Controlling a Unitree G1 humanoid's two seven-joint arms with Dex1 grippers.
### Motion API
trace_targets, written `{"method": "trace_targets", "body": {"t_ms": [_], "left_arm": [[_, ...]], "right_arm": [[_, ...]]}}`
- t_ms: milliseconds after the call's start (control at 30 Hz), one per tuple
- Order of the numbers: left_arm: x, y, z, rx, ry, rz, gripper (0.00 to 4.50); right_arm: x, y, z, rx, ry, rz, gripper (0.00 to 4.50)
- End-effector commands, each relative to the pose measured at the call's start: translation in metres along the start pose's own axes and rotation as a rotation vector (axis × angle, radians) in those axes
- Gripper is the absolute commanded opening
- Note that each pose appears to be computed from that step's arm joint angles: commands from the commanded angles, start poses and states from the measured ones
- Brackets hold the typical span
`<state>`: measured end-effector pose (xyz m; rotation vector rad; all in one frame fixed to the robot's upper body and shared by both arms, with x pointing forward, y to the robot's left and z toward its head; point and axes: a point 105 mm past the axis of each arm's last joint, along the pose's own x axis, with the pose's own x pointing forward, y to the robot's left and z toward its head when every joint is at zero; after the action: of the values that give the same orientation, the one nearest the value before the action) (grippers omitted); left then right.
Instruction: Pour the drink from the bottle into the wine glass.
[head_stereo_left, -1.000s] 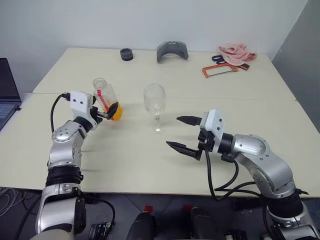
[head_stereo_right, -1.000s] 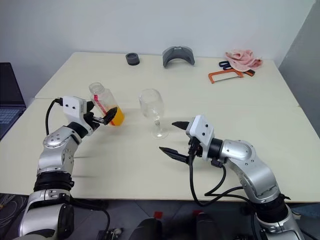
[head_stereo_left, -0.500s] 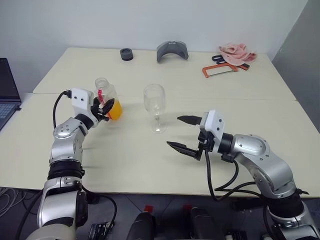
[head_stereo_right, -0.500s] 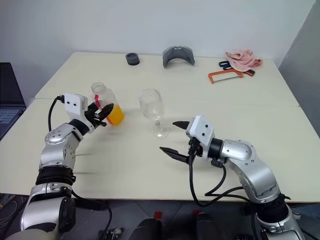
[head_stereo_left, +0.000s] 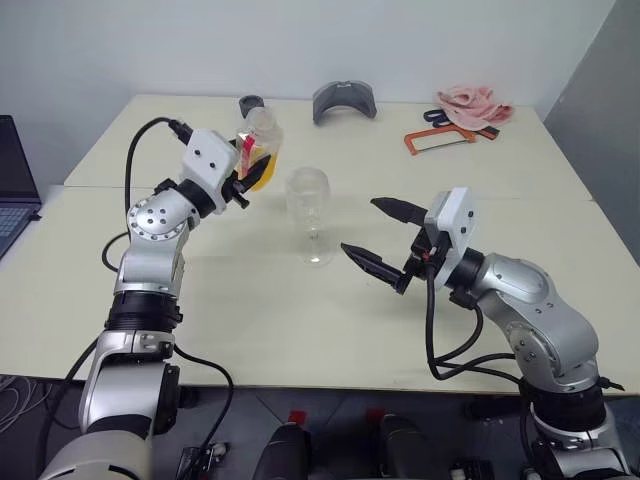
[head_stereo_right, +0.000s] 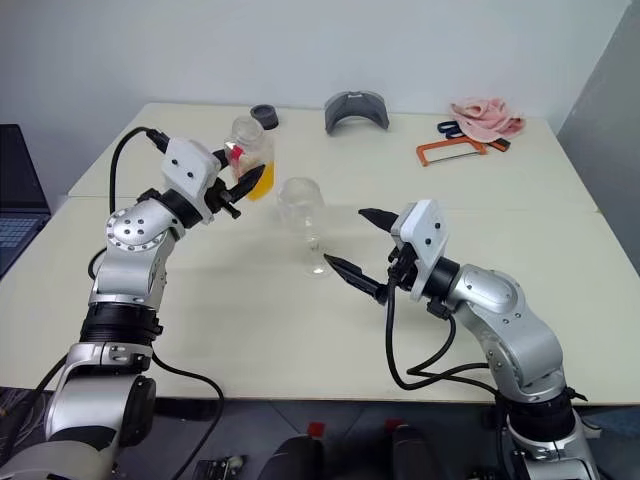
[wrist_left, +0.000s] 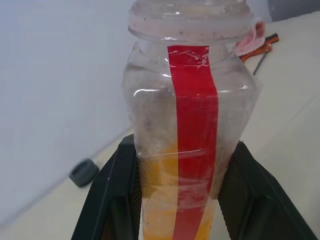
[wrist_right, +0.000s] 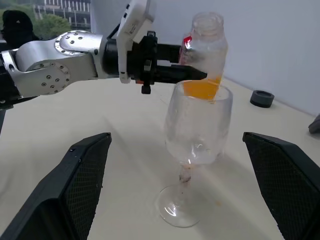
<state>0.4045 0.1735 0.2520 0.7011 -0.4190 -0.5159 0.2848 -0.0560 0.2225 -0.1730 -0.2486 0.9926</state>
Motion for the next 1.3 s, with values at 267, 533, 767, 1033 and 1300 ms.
{"method": "trace_targets", "body": {"t_ms": [267,533,767,1033,1300], "left_arm": [[0.004,0.013,0.029,0.387,-0.119,-0.046,1.66],[0.003,0.019,0.029,0.540,-0.130,-0.043,1.66],[0.002,0.018,0.028,0.629,-0.139,-0.060,1.66],[0.003,0.026,0.031,0.735,-0.139,-0.035,1.66],[0.006,0.025,0.033,0.805,-0.147,-0.034,1.66]], "right_arm": [[-0.013,-0.020,0.009,-0.059,0.019,-0.002,4.50],[-0.014,-0.023,0.006,-0.064,0.044,0.014,4.50],[-0.014,-0.021,0.004,-0.054,0.054,0.041,4.50],[-0.014,-0.019,0.001,-0.050,0.064,0.057,4.50],[-0.011,-0.013,0.001,-0.047,0.058,0.080,4.50]]}}
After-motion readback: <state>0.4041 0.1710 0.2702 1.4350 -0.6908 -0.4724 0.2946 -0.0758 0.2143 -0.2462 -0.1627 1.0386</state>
